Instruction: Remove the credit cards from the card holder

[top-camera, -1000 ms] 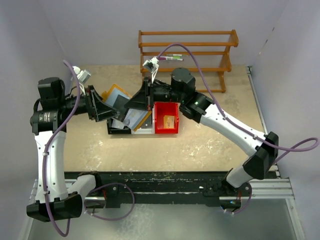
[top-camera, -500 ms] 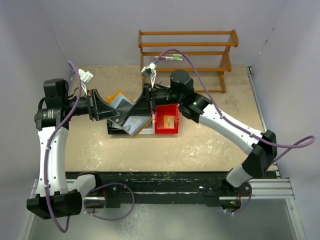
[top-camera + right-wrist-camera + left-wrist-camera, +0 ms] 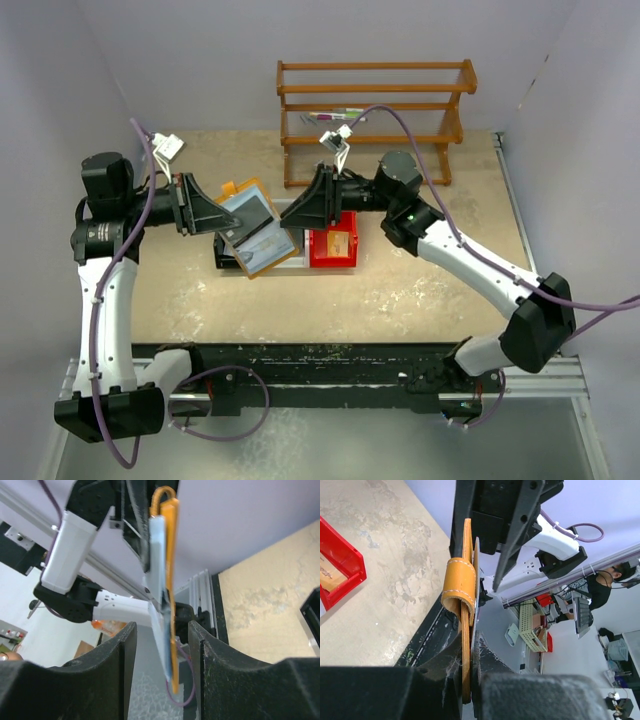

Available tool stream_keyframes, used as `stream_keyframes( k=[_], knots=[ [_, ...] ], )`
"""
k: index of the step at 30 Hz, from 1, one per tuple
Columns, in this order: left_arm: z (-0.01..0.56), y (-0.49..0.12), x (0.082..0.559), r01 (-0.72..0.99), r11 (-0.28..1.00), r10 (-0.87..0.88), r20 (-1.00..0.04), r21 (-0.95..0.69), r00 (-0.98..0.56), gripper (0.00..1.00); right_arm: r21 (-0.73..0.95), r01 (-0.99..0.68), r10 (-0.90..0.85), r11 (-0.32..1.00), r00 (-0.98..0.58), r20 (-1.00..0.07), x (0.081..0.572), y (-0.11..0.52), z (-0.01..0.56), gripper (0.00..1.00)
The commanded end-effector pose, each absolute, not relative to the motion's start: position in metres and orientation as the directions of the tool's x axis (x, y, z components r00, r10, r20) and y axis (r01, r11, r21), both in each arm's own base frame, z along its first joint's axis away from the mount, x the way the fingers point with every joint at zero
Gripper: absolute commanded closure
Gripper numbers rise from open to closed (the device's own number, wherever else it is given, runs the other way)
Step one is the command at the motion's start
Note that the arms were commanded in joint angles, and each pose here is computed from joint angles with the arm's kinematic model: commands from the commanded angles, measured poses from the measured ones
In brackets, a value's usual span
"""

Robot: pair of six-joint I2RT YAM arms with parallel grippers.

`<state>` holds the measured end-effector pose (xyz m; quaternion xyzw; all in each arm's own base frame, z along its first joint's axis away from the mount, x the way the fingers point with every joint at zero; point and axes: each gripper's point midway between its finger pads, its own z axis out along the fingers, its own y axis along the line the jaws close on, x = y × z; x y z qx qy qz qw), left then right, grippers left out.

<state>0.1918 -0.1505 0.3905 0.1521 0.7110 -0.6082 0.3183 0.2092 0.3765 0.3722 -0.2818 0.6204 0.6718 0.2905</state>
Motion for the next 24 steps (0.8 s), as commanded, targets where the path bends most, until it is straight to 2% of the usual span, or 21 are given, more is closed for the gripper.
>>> stream_keyframes(
  k=[1,6,8,11,12,14,16,18,21,24],
  knots=[
    [0.395,-0.151,0.190,0.617,0.210,-0.173,-0.650,-0.758,-0.740,0.91,0.607,-0.772,0.126,-0.188,-0.632,-0.765,0.197,0.378,0.413,0.52],
    [0.397,-0.151,0.192,0.614,0.215,-0.181,-0.648,-0.760,-0.739,0.91,0.587,-0.767,0.120,-0.261,-0.629,-0.768,0.185,0.399,0.421,0.53],
    [0.398,-0.151,0.192,0.613,0.215,-0.183,-0.647,-0.761,-0.740,0.91,0.583,-0.766,0.115,-0.272,-0.627,-0.770,0.183,0.406,0.423,0.57],
    [0.399,-0.151,0.190,0.616,0.216,-0.184,-0.652,-0.757,-0.736,0.90,0.588,-0.757,0.114,-0.284,-0.636,-0.763,0.184,0.411,0.426,0.75],
    [0.399,-0.151,0.190,0.622,0.218,-0.183,-0.657,-0.752,-0.731,0.87,0.592,-0.752,0.112,-0.289,-0.641,-0.760,0.184,0.411,0.427,0.85],
    [0.397,-0.151,0.190,0.636,0.223,-0.178,-0.672,-0.739,-0.719,0.72,0.589,-0.753,0.099,-0.294,-0.636,-0.765,0.181,0.410,0.428,1.00],
    [0.394,-0.151,0.189,0.666,0.233,-0.165,-0.703,-0.709,-0.691,0.55,0.576,-0.761,0.053,-0.298,-0.615,-0.787,0.175,0.408,0.424,1.00],
    [0.390,-0.149,0.192,0.700,0.249,-0.142,-0.740,-0.669,-0.657,0.45,0.583,-0.768,-0.020,-0.266,-0.600,-0.799,0.175,0.409,0.412,1.00],
    [0.382,-0.147,0.197,0.719,0.265,-0.113,-0.761,-0.643,-0.639,0.43,0.565,-0.801,-0.098,-0.198,-0.558,-0.824,0.182,0.414,0.395,1.00],
    [0.372,-0.144,0.204,0.729,0.304,-0.082,-0.779,-0.614,-0.622,0.46,0.556,-0.815,-0.164,-0.164,-0.533,-0.830,0.186,0.416,0.381,1.00]
  ],
)
